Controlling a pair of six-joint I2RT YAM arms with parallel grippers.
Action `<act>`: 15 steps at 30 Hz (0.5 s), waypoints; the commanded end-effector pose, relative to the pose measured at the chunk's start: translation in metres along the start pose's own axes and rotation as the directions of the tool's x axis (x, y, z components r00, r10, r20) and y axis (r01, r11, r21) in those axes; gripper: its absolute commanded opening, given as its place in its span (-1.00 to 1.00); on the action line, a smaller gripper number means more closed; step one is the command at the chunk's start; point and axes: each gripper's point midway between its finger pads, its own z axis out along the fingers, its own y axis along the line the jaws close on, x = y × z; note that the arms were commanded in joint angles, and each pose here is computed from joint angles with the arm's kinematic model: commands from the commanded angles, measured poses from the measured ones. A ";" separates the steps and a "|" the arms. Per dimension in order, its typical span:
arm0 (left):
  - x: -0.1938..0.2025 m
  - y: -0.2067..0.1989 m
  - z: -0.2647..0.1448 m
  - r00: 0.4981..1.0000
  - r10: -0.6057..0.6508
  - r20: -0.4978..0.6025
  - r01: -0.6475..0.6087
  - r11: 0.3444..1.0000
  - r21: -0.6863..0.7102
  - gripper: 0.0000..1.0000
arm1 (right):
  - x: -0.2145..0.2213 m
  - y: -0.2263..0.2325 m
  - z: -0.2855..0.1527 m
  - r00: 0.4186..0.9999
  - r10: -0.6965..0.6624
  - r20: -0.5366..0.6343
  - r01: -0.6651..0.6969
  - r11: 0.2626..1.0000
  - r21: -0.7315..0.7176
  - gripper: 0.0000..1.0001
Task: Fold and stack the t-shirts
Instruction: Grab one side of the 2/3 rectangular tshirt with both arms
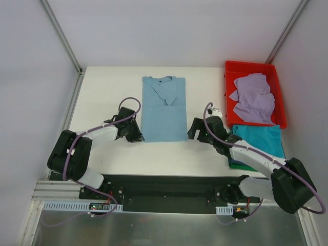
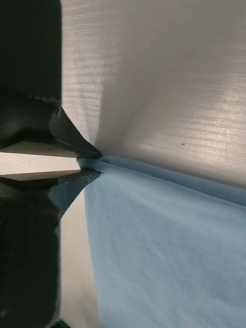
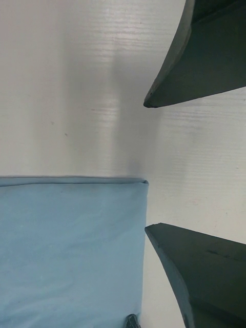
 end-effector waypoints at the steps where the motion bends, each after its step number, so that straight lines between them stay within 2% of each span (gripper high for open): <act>1: 0.014 0.011 0.000 0.999 0.009 -0.036 -0.010 0.999 -0.038 -0.80 | -0.002 0.026 0.004 0.994 0.098 -0.051 -0.102 0.992 -0.072 0.97; 4: 0.017 0.014 -0.001 0.999 0.013 -0.038 -0.015 0.999 -0.040 -1.00 | 0.013 0.029 0.011 0.976 0.180 -0.119 -0.187 0.981 -0.056 0.98; 13: 0.015 0.015 -0.006 1.000 0.021 -0.015 -0.022 0.999 -0.037 -1.00 | 0.047 0.054 0.036 0.918 0.228 -0.325 -0.269 0.960 -0.085 0.41; 15: 0.015 0.015 -0.007 1.000 0.024 -0.009 -0.024 0.999 -0.037 -1.00 | 0.053 0.058 0.040 0.908 0.240 -0.343 -0.287 0.953 -0.093 0.19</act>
